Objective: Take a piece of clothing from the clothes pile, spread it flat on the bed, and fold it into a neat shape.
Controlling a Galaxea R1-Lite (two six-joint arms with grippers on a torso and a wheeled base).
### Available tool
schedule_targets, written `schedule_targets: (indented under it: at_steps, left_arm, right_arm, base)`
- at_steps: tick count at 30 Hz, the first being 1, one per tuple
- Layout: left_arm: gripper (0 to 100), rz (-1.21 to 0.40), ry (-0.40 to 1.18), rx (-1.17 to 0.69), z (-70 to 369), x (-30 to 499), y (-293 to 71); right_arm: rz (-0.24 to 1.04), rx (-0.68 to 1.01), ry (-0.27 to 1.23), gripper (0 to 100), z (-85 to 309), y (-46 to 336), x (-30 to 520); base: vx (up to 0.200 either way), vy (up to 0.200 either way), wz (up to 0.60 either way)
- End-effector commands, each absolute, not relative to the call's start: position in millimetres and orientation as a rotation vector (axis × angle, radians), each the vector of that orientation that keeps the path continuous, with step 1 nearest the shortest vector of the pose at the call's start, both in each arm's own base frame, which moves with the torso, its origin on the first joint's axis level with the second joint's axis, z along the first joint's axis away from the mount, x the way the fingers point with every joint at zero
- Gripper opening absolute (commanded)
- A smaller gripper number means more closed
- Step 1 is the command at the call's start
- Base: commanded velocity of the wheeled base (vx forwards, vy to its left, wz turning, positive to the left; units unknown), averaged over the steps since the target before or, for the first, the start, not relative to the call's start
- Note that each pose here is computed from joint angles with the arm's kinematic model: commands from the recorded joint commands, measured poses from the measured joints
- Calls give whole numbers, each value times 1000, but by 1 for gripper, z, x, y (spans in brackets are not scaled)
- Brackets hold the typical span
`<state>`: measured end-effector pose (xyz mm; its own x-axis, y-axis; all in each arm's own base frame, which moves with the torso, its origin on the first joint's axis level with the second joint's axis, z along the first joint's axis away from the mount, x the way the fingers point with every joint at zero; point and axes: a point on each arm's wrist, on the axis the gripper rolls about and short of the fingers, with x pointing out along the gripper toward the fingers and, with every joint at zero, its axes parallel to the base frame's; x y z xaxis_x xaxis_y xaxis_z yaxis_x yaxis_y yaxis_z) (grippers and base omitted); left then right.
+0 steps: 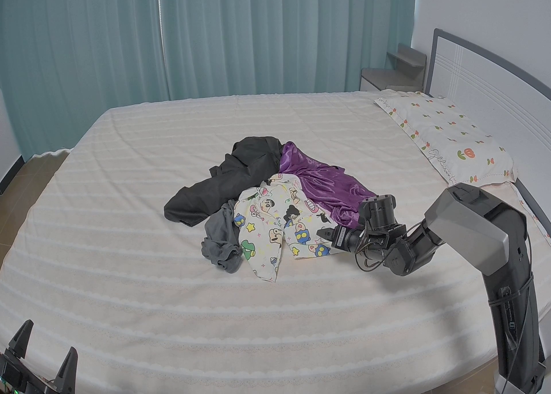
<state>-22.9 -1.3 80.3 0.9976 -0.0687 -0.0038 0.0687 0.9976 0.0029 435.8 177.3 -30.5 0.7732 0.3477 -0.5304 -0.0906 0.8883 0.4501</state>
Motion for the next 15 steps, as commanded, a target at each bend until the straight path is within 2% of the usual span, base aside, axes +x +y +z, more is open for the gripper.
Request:
schedule_targets:
  at_steps: [1,12,13,15]
  left_arm:
    - [100,-69,4,3,75,-23,-1]
    - [100,-69,4,4,75,-23,-1]
    - [100,-69,4,3,75,-23,-1]
    - [100,-69,4,4,75,-23,-1]
  right_arm:
    - [230,372,659,100,-44,181,443]
    - [222,313,643,100,-53,193,455]
    - [224,309,649,0,-52,195,456]
    - [229,307,652,0,-52,198,456]
  base:
    - [0,0,0]
    - [0,0,0]
    - [0,0,0]
    - [0,0,0]
